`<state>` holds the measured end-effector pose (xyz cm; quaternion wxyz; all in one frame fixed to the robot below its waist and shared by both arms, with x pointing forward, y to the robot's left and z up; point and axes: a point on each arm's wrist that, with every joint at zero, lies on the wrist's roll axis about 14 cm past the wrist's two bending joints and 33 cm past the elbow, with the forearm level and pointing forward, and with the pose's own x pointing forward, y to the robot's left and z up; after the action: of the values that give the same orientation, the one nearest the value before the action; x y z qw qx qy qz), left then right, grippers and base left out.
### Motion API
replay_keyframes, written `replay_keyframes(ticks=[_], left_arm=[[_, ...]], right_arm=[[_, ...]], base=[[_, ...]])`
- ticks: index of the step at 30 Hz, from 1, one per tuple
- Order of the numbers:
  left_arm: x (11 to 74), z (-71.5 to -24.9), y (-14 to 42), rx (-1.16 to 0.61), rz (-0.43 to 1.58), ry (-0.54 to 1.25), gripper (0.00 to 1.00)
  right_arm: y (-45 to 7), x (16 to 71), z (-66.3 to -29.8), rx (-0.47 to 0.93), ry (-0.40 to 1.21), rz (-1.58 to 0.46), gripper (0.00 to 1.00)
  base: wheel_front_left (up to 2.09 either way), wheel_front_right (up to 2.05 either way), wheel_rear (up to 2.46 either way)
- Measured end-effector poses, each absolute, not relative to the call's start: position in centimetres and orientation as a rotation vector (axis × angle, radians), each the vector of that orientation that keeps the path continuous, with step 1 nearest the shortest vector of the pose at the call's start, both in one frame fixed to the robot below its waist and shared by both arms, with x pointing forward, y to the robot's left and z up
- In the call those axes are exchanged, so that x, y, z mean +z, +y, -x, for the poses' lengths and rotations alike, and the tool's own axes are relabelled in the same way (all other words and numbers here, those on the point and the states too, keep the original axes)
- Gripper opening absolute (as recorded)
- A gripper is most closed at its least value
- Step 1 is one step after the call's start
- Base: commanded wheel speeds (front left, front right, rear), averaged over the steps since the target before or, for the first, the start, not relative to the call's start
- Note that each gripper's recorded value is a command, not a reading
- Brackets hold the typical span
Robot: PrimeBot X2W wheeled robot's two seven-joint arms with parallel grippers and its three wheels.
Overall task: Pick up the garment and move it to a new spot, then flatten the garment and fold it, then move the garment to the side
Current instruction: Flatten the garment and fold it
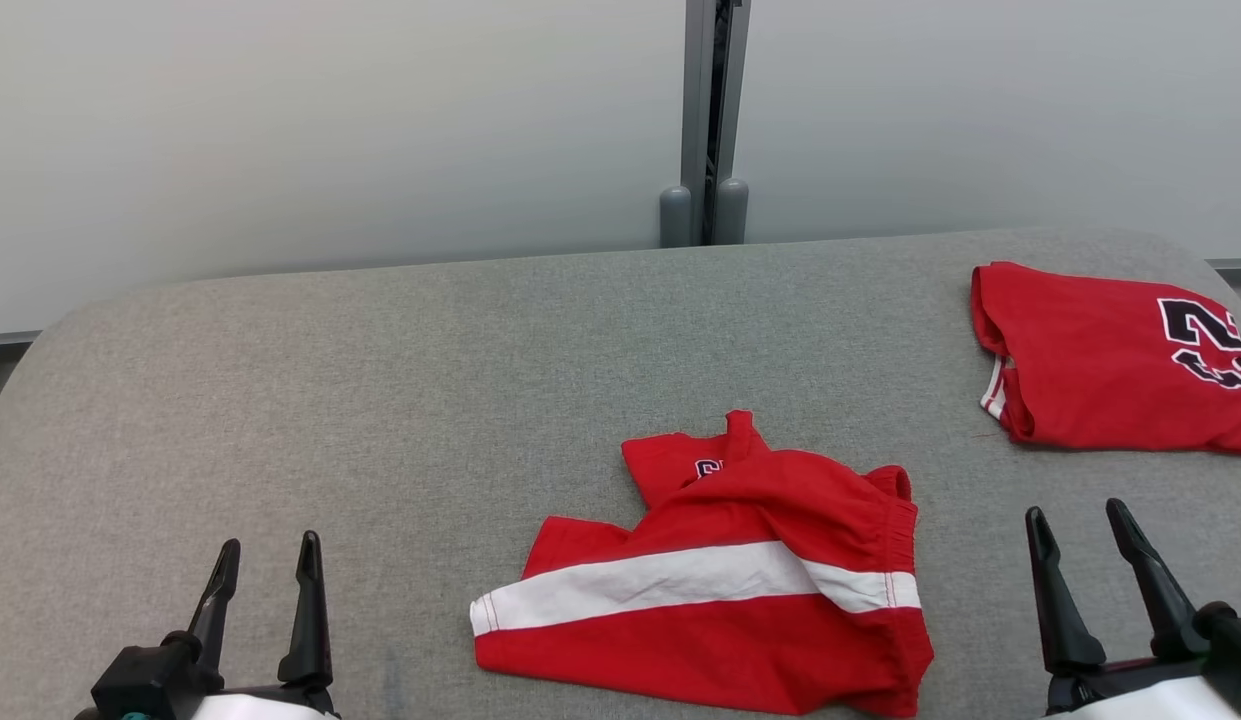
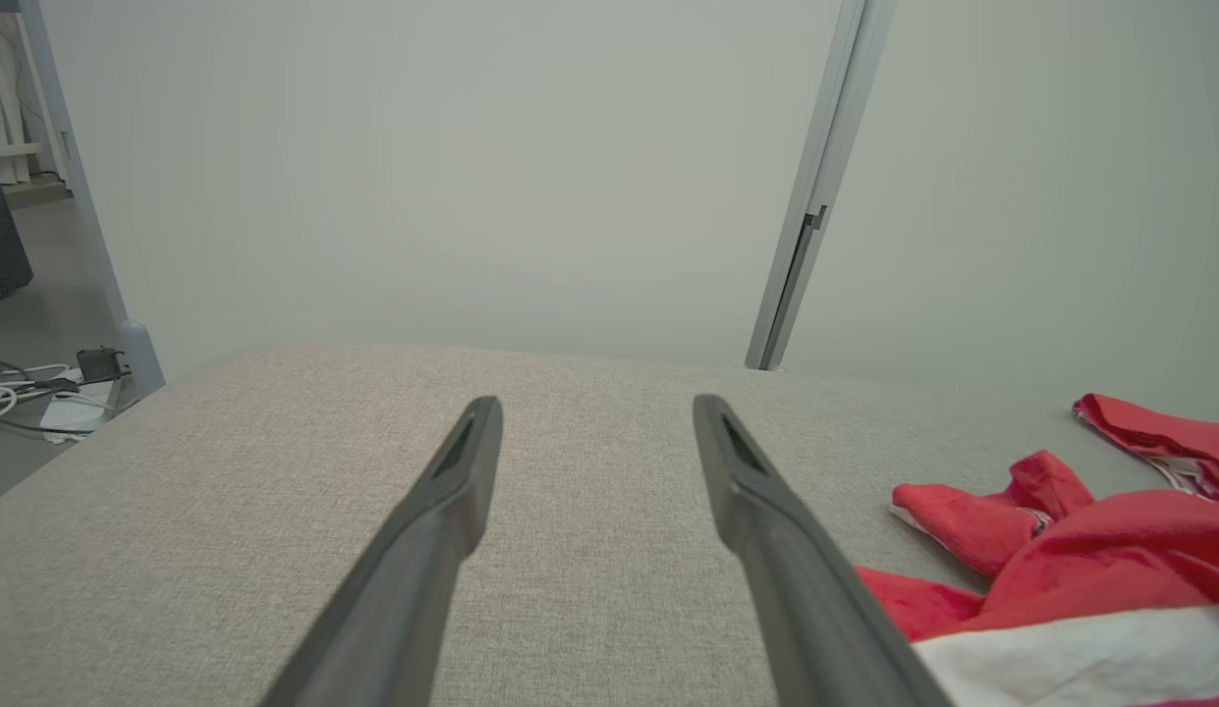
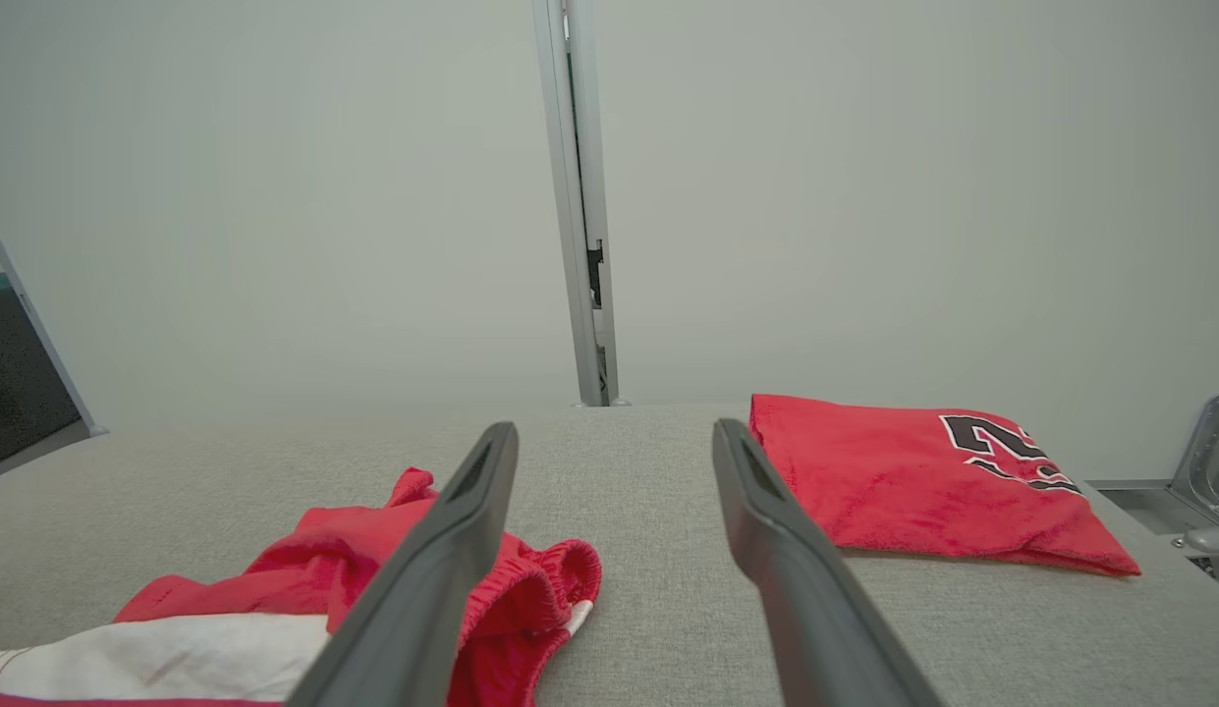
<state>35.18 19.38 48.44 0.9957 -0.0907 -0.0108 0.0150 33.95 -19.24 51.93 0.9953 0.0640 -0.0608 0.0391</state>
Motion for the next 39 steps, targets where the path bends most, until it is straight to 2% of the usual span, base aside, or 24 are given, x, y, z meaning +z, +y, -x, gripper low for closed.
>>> replay_keyframes(ticks=[10, 39], left_arm=[[48.4, -34.9, 19.7, 0.038, 0.184, -0.021, 1.00], [47.8, -34.5, 18.5, -0.016, 0.154, 0.001, 1.00]], right_arm=[[-17.5, 51.3, -34.9, 0.110, -0.101, -0.165, 1.00], [-16.4, 50.0, -34.6, 0.154, -0.056, -0.167, 1.00]], base=[[0.00, 0.00, 0.00], [0.00, 0.00, 0.00]])
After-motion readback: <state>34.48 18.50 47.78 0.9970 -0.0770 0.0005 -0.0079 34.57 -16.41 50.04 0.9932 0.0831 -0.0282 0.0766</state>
